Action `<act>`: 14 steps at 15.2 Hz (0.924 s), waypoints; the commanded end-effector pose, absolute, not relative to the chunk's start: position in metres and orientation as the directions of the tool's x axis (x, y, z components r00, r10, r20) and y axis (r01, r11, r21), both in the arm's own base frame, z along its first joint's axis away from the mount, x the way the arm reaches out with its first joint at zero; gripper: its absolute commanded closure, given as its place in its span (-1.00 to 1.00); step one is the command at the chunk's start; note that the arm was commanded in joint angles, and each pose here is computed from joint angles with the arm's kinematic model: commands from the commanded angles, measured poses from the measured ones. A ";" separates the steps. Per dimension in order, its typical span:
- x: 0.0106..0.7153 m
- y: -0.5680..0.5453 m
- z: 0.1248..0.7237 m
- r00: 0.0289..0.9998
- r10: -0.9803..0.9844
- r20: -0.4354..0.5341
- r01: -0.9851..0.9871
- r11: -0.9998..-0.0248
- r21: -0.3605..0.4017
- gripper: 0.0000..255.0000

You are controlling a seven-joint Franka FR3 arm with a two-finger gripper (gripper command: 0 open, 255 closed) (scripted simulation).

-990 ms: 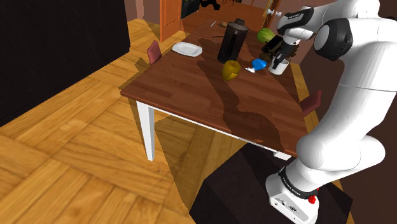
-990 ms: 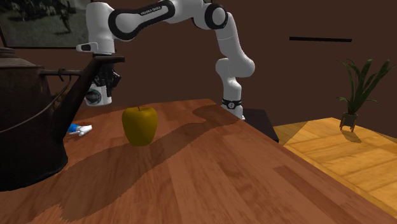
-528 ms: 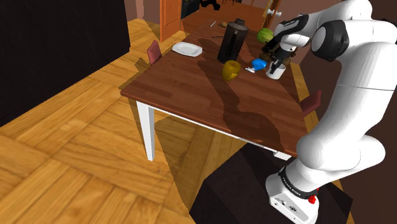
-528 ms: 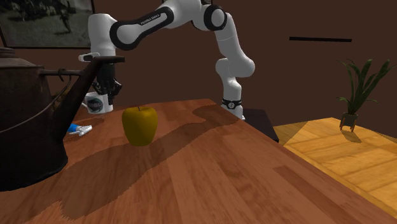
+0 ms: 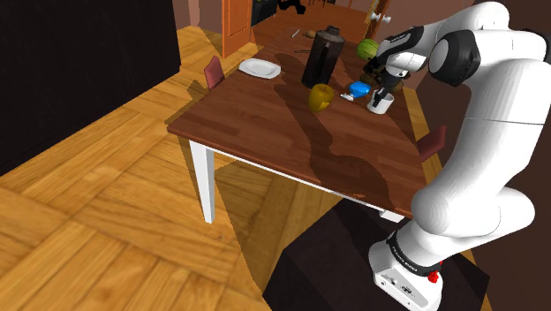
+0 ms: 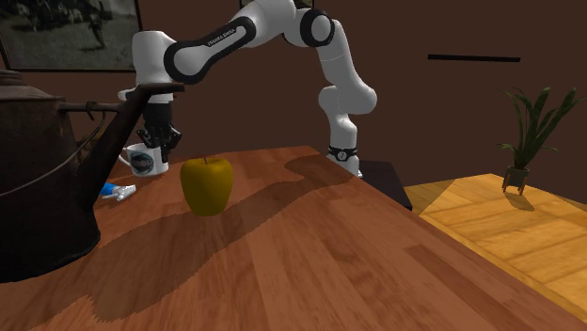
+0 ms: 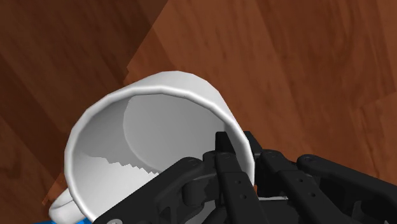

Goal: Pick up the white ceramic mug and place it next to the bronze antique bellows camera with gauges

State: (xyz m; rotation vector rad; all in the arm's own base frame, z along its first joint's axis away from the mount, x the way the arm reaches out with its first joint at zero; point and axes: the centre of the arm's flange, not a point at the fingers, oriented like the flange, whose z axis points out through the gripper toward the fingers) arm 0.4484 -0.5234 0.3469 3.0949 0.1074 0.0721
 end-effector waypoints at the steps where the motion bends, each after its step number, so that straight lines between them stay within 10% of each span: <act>1: 0.449 -0.523 0.347 0.996 0.070 0.045 0.068 -0.997 0.046 1.00; 3: 0.449 -0.523 0.347 0.996 0.070 0.045 0.068 -0.997 0.046 1.00; 4: 0.449 -0.523 0.347 0.996 0.070 0.045 0.068 -0.997 0.046 -1.00; 14: 0.446 -0.521 0.397 0.996 0.070 0.045 0.068 -0.997 0.046 -1.00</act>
